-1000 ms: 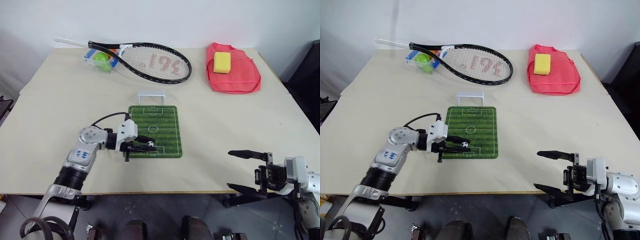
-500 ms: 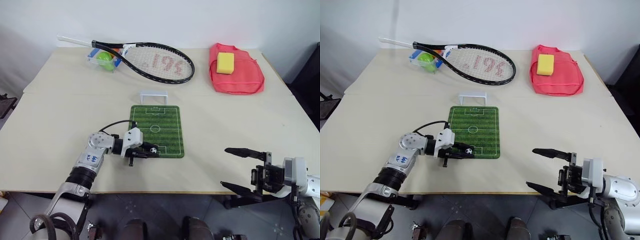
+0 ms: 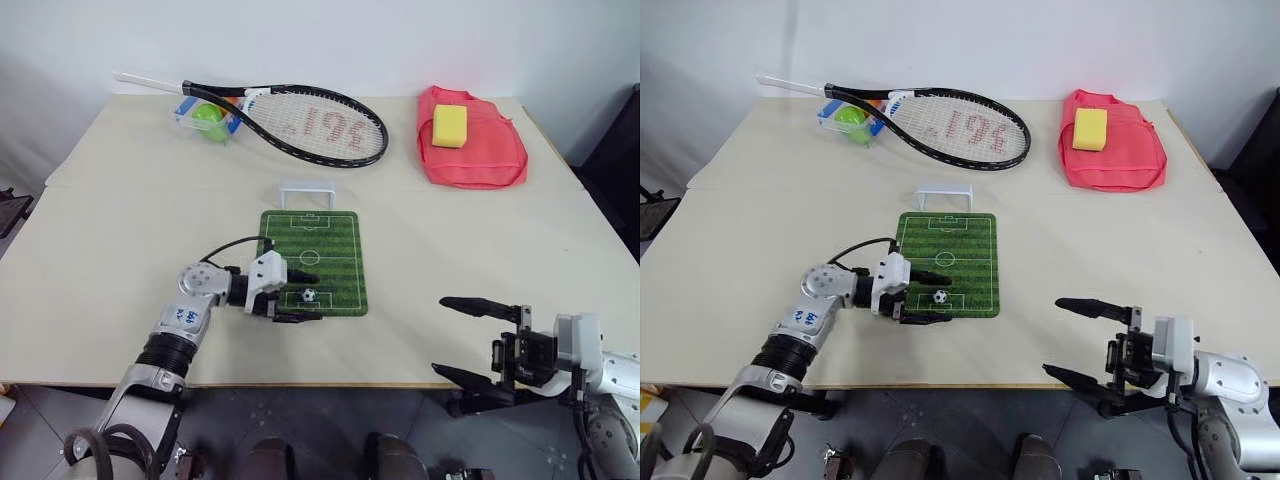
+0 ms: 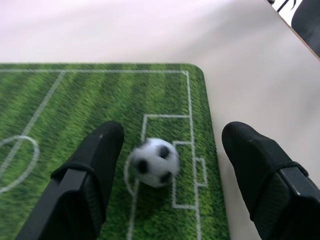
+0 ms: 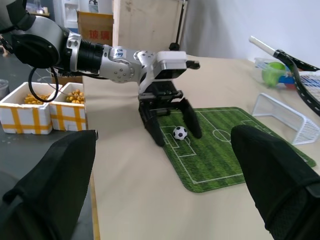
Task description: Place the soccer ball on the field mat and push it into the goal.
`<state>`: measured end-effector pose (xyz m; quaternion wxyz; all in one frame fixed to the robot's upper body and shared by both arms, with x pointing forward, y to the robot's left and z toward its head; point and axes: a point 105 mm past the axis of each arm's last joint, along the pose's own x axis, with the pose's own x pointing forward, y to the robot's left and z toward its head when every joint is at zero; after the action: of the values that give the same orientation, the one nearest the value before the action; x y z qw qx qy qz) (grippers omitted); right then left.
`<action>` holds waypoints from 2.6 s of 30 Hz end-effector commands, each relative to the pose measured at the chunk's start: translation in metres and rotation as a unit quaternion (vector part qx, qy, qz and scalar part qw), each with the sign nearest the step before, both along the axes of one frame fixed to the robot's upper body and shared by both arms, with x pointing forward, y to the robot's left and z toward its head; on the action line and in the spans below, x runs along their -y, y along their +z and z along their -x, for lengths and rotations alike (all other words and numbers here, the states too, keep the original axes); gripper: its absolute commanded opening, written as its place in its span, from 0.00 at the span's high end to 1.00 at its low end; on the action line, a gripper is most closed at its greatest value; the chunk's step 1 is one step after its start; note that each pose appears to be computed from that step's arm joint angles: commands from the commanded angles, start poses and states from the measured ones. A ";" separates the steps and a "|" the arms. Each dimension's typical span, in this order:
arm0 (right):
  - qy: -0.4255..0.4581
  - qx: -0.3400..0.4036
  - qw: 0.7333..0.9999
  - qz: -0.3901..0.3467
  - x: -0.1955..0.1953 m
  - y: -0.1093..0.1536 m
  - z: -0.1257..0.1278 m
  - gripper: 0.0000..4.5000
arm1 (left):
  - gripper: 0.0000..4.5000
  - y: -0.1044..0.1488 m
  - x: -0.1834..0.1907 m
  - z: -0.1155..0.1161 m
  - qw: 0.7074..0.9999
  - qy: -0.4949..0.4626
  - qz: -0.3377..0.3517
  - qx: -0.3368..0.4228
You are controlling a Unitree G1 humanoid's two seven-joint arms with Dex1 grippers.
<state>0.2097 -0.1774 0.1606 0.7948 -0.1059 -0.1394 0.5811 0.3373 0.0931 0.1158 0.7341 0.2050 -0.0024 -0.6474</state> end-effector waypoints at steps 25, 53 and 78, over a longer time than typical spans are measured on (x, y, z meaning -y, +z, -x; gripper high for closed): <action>-0.108 0.054 0.992 -0.029 0.032 0.013 -0.040 0.00 | 0.87 0.015 -0.100 0.103 0.993 0.055 0.092 -0.053; -0.107 0.034 0.994 -0.010 0.032 -0.001 -0.017 0.00 | 1.00 -0.012 -0.006 0.013 0.990 0.075 0.104 -0.050; -0.270 0.080 0.955 -0.092 0.030 0.016 -0.052 0.00 | 1.00 0.056 -0.181 0.034 0.915 0.368 0.155 0.064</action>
<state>0.2643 -0.2048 0.1643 0.9218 -0.1043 -0.1962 0.3175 0.3078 0.2602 0.1552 0.9300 0.1110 -0.0535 -0.3462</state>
